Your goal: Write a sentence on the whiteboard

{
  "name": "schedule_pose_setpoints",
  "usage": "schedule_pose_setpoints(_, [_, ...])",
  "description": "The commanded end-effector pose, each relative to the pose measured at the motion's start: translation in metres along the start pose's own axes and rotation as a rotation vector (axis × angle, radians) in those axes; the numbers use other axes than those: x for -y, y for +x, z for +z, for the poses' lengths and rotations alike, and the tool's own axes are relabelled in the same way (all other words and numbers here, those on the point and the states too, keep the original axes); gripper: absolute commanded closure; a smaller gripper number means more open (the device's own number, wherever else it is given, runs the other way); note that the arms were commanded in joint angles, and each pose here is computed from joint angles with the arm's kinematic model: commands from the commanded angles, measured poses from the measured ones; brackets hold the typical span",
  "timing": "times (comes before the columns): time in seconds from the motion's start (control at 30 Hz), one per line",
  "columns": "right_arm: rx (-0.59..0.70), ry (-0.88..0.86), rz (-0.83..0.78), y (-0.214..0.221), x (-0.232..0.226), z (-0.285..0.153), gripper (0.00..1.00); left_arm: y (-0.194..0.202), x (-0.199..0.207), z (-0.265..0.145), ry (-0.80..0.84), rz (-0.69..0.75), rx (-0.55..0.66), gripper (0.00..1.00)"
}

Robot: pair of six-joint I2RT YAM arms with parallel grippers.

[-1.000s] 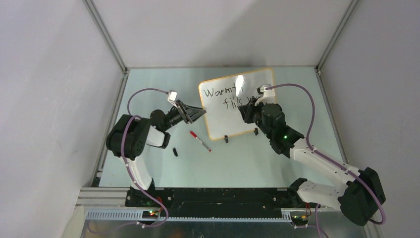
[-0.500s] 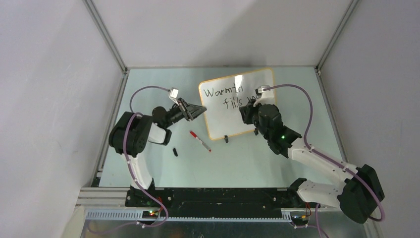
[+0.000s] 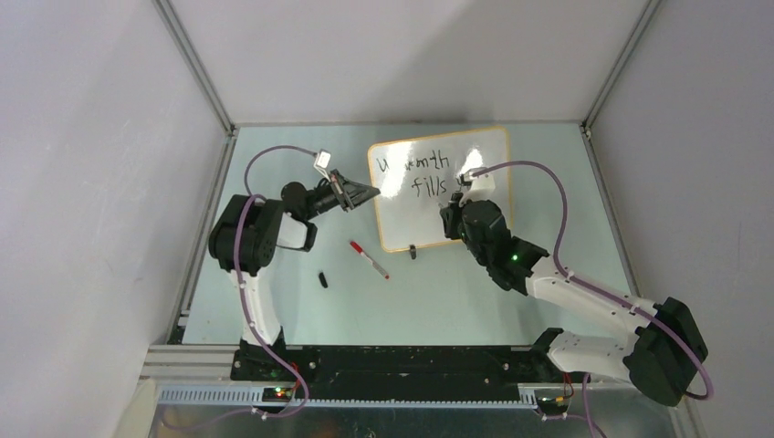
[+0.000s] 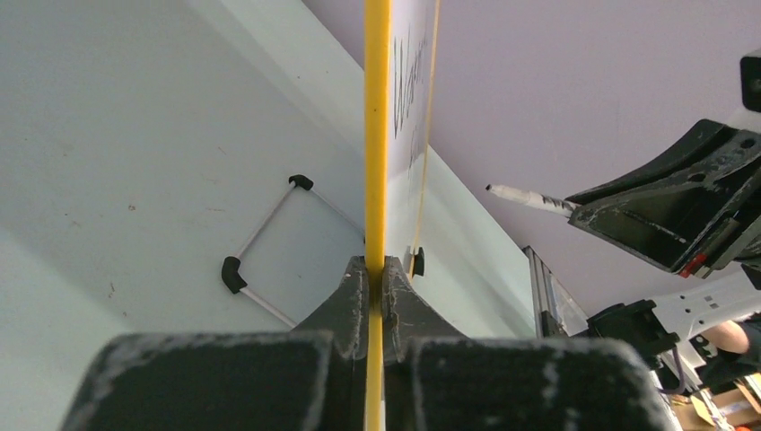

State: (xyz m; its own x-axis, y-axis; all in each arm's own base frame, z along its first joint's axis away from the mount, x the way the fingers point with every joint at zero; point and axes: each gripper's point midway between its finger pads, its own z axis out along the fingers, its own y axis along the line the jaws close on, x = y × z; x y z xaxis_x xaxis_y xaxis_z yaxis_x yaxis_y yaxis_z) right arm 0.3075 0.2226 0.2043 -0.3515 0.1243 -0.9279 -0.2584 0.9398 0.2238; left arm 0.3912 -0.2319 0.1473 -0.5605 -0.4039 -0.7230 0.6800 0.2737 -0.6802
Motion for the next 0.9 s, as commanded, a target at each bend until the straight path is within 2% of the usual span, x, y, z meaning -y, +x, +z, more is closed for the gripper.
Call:
schedule_pose_setpoints(0.0, [0.007, 0.085, 0.0, -0.006, 0.005, -0.008, 1.0, -0.007, 0.011, 0.004, 0.081, 0.019, -0.017, 1.0])
schedule_pose_setpoints(0.53, [-0.066, 0.148, -0.058, 0.019, 0.005, 0.008, 1.0, -0.004, 0.01, 0.002, 0.064, 0.007, 0.004, 1.0])
schedule_pose_setpoints(0.87, [-0.083, 0.122, -0.079, 0.024, -0.002, 0.013, 1.0, -0.004, 0.011, 0.001, 0.059, 0.005, 0.011, 1.0])
